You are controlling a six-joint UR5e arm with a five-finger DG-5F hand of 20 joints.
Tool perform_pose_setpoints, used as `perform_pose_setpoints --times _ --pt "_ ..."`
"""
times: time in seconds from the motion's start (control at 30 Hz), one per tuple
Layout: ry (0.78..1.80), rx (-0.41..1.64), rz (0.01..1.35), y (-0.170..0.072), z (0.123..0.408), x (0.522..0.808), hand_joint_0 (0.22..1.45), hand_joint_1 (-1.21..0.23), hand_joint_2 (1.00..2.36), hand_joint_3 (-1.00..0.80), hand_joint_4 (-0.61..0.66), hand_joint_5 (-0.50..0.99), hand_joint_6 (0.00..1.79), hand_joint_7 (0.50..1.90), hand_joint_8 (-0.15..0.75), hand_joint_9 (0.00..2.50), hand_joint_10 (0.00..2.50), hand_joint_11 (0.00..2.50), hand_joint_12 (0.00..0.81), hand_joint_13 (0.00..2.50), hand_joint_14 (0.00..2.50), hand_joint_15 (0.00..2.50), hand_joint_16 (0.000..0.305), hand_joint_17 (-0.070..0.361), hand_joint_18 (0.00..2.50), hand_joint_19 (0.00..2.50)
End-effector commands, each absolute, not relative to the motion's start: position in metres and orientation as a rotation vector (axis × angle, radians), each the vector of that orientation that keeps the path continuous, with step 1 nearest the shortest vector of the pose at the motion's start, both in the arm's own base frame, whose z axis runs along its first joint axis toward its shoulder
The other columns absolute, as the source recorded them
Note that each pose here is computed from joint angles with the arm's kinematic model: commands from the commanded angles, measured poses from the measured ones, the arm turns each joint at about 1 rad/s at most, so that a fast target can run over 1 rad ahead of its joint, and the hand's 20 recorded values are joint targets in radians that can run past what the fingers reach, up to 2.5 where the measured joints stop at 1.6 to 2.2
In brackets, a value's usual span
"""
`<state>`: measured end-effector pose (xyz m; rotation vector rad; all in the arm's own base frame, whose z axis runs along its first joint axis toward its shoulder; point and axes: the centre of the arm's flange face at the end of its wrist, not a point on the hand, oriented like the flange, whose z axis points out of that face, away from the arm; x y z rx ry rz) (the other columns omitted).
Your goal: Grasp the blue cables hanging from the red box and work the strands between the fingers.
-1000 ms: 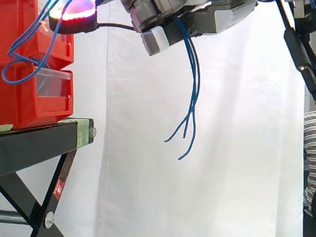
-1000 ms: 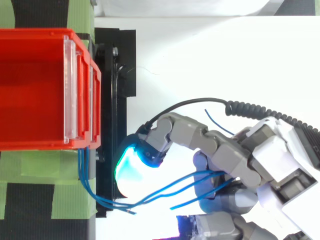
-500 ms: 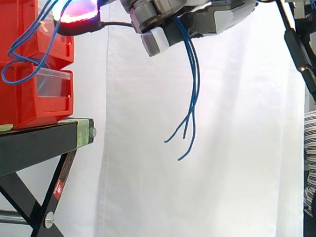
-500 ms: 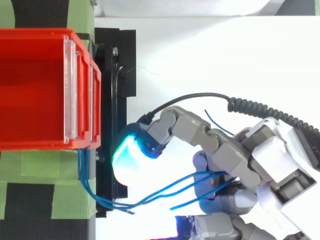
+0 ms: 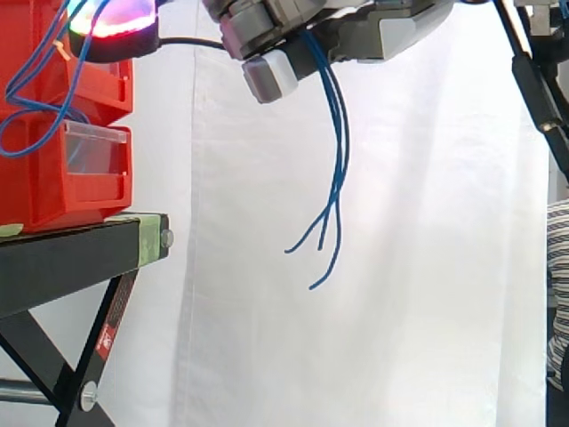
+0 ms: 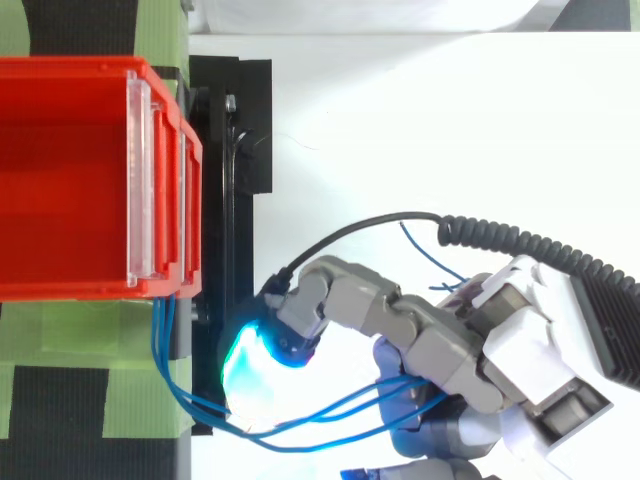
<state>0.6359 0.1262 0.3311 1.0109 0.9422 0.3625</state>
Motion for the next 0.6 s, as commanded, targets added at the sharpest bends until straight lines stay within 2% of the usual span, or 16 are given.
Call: perform_pose_setpoints --times 0.0,0.17,0.37,0.5,0.57 --pt "0.938 1.013 0.368 0.1263 0.3322 0.6361 0.82 -0.64 1.01 -0.79 0.25 0.07 0.37 1.31 0.384 0.99 2.5 2.5 0.419 1.08 2.5 1.64 0.046 0.104 1.46 1.18" --pt "0.934 1.018 0.376 0.1265 0.3313 0.6363 0.84 -0.63 1.01 -0.76 0.25 0.14 0.44 1.31 0.384 0.99 2.5 2.5 0.419 1.08 2.5 1.64 0.046 0.104 1.46 1.18" --pt "0.931 1.022 0.38 0.1261 0.3319 0.6358 0.91 -0.63 1.01 -0.65 0.24 0.13 0.48 1.29 0.384 0.99 2.5 2.5 0.419 1.08 2.5 1.64 0.046 0.104 1.46 1.18" --pt "0.93 1.023 0.381 0.1262 0.332 0.6359 0.91 -0.61 1.01 -0.72 0.24 0.15 0.25 1.35 0.384 0.99 2.5 2.5 0.419 1.08 2.5 1.64 0.046 0.104 1.46 1.18" --pt "0.933 1.022 0.379 0.1261 0.3304 0.6359 0.89 -0.61 1.01 -0.77 0.25 0.15 0.24 1.35 0.384 0.99 2.5 2.5 0.419 1.08 2.5 1.64 0.046 0.104 1.46 1.18"
